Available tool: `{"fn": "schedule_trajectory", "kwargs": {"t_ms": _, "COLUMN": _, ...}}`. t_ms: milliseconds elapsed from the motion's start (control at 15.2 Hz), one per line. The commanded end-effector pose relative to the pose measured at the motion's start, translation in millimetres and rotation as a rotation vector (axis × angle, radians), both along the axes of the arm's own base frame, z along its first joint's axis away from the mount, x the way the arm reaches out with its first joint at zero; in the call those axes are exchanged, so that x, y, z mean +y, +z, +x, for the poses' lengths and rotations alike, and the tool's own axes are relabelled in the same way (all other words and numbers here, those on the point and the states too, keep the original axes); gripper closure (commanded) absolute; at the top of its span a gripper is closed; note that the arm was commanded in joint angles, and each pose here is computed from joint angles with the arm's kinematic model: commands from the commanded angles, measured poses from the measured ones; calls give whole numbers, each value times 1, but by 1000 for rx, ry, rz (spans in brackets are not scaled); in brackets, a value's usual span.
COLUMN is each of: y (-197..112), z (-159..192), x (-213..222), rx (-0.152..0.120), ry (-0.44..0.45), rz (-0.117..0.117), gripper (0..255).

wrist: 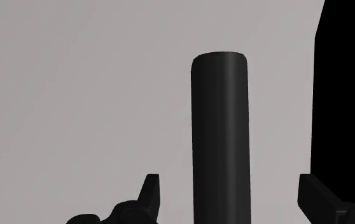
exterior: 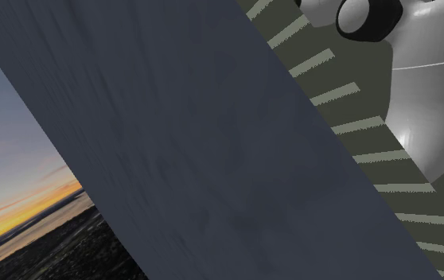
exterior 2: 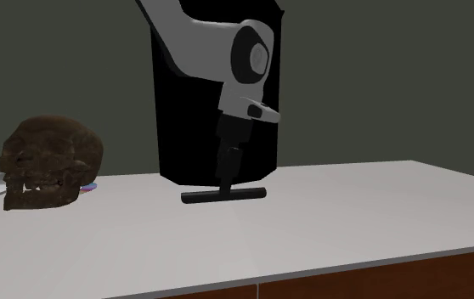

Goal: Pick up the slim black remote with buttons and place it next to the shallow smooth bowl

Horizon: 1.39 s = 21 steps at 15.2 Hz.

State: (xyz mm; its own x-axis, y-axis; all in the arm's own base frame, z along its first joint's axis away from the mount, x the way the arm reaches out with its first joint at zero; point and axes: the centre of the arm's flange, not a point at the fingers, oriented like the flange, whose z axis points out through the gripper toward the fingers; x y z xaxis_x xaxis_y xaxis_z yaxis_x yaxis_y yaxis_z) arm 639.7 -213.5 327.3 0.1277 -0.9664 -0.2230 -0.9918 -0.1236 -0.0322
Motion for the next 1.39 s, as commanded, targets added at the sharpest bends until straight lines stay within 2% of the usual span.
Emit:
{"fn": "schedule_trajectory", "kwargs": {"t_ms": 0, "y": -11, "z": -1, "x": 3, "rx": 0, "ry": -1, "rz": 0, "gripper": 0}}
{"fn": "schedule_trajectory", "kwargs": {"t_ms": 132, "y": -19, "z": -1, "x": 5, "rx": 0, "ry": -1, "rz": 0, "gripper": 0}}
{"fn": "schedule_trajectory", "kwargs": {"t_ms": 594, "y": -19, "z": -1, "x": 5, "rx": 0, "ry": -1, "rz": 0, "gripper": 0}}
{"fn": "schedule_trajectory", "kwargs": {"t_ms": 660, "y": -19, "z": 0, "x": 5, "rx": 0, "ry": -1, "rz": 0, "gripper": 255}}
{"fn": "schedule_trajectory", "kwargs": {"t_ms": 1056, "y": -18, "z": -7, "x": 15, "rx": -1, "ry": -1, "rz": -2, "gripper": 255}}
{"fn": "schedule_trajectory", "kwargs": {"t_ms": 1320, "y": -14, "z": -1, "x": 5, "rx": 0, "ry": -1, "rz": 0, "gripper": 255}}
